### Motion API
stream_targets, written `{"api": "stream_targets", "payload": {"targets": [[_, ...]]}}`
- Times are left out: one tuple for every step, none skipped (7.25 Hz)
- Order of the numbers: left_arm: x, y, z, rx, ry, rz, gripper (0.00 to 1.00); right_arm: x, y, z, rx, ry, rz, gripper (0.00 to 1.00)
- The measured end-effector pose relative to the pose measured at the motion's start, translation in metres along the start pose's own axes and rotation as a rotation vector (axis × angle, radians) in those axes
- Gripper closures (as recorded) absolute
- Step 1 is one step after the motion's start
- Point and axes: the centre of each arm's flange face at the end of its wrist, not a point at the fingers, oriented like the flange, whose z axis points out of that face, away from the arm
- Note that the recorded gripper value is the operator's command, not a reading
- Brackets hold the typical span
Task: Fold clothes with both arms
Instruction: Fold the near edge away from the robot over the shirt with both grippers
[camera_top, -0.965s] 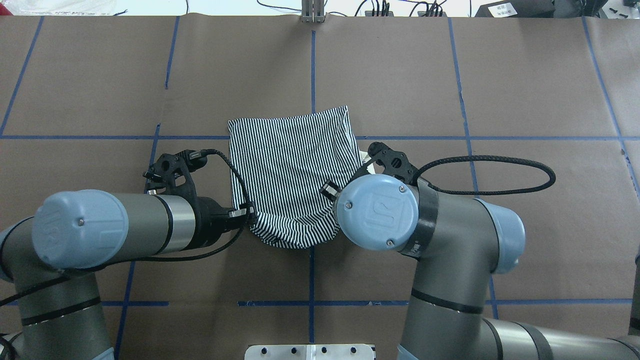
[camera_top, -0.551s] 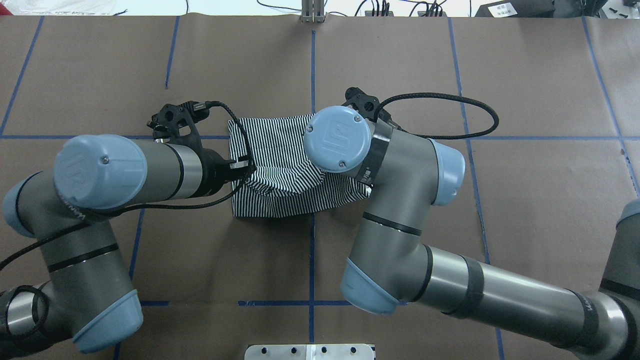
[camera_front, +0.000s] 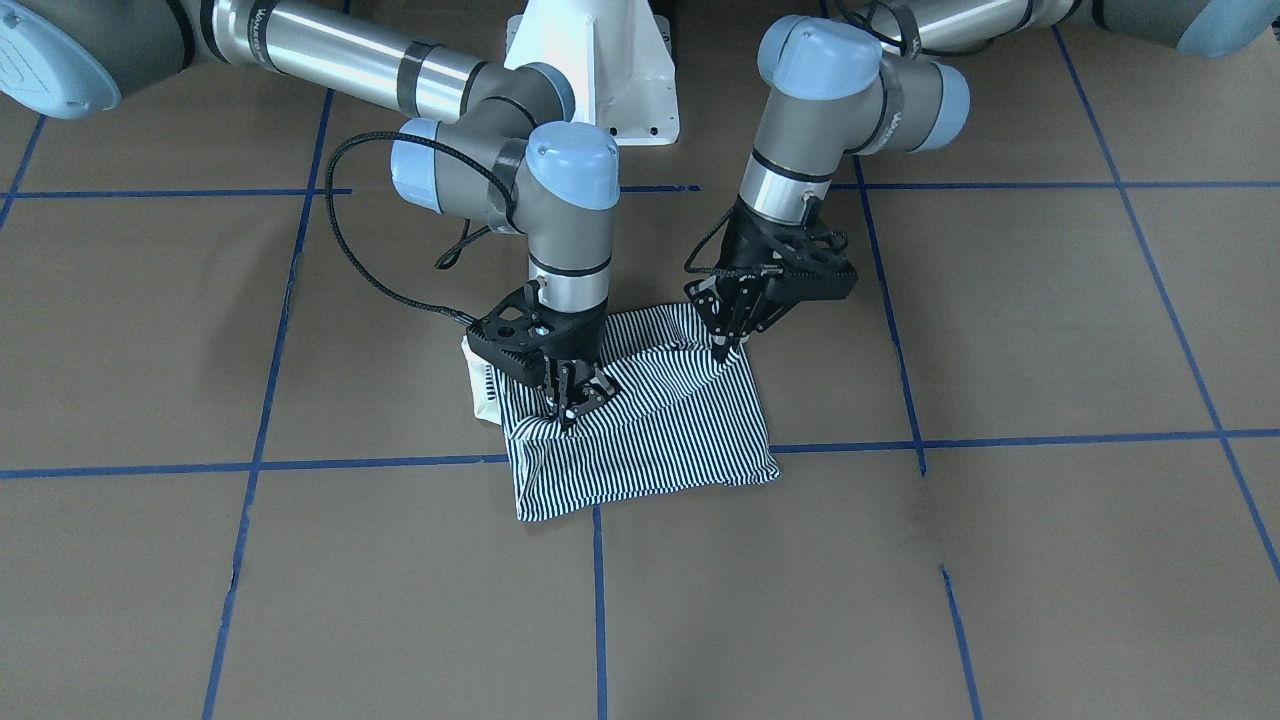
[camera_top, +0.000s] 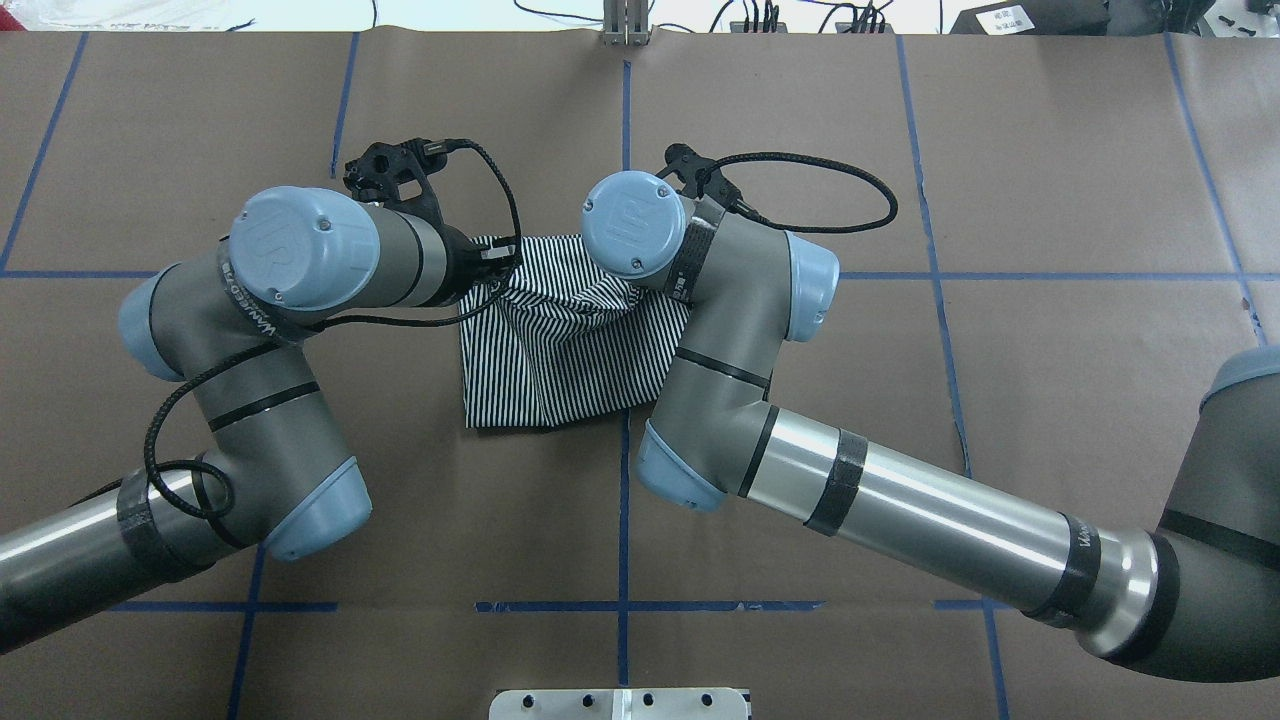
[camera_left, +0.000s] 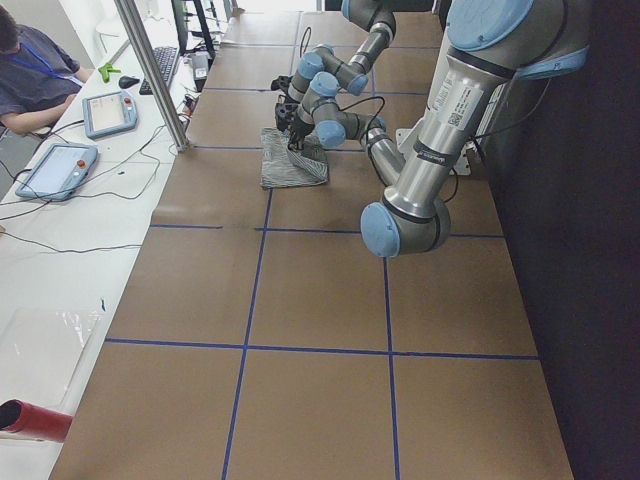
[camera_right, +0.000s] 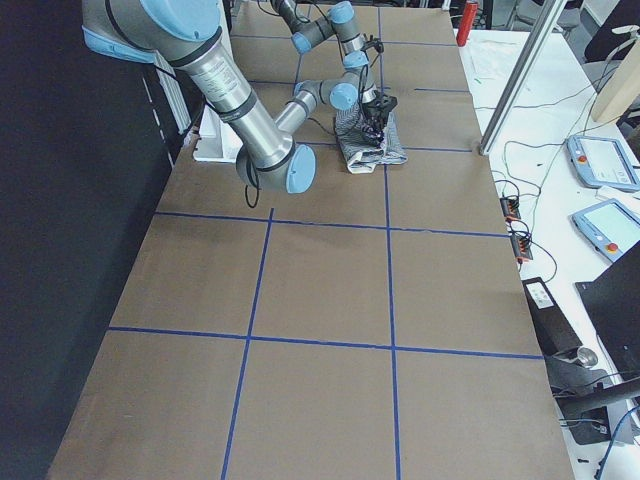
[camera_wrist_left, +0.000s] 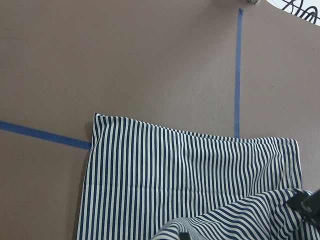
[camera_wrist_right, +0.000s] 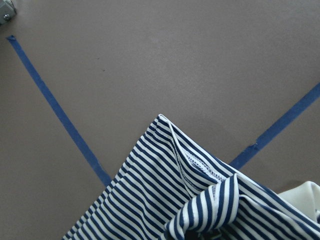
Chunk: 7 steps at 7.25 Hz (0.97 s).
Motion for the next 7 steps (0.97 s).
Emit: {"api": "stream_targets", "payload": {"targets": [[-0.005,-0.010,0.021,0.011,-0.008,0.013,1.00,0.000,0.000,0.004,0.002,0.004,-0.006,1.00],[-0.012,-0.017,0.040,0.017,-0.018,0.019,1.00,0.001,-0.001,0.007,0.004,0.007,-0.008,1.00],[-0.020,-0.021,0.057,0.019,-0.031,0.026,1.00,0.002,-0.001,0.009,0.005,0.011,-0.011,1.00],[-0.027,-0.022,0.070,0.018,-0.049,0.033,1.00,0.003,-0.001,0.011,0.007,0.014,-0.013,1.00],[-0.031,-0.022,0.078,0.016,-0.060,0.036,1.00,0.003,-0.003,0.012,0.008,0.016,-0.014,1.00],[-0.033,-0.023,0.080,0.015,-0.064,0.037,0.40,0.003,-0.004,0.012,0.010,0.016,-0.019,0.35],[-0.034,-0.023,0.081,0.015,-0.064,0.043,0.00,0.003,-0.006,0.013,0.012,0.018,-0.041,0.00]]}}
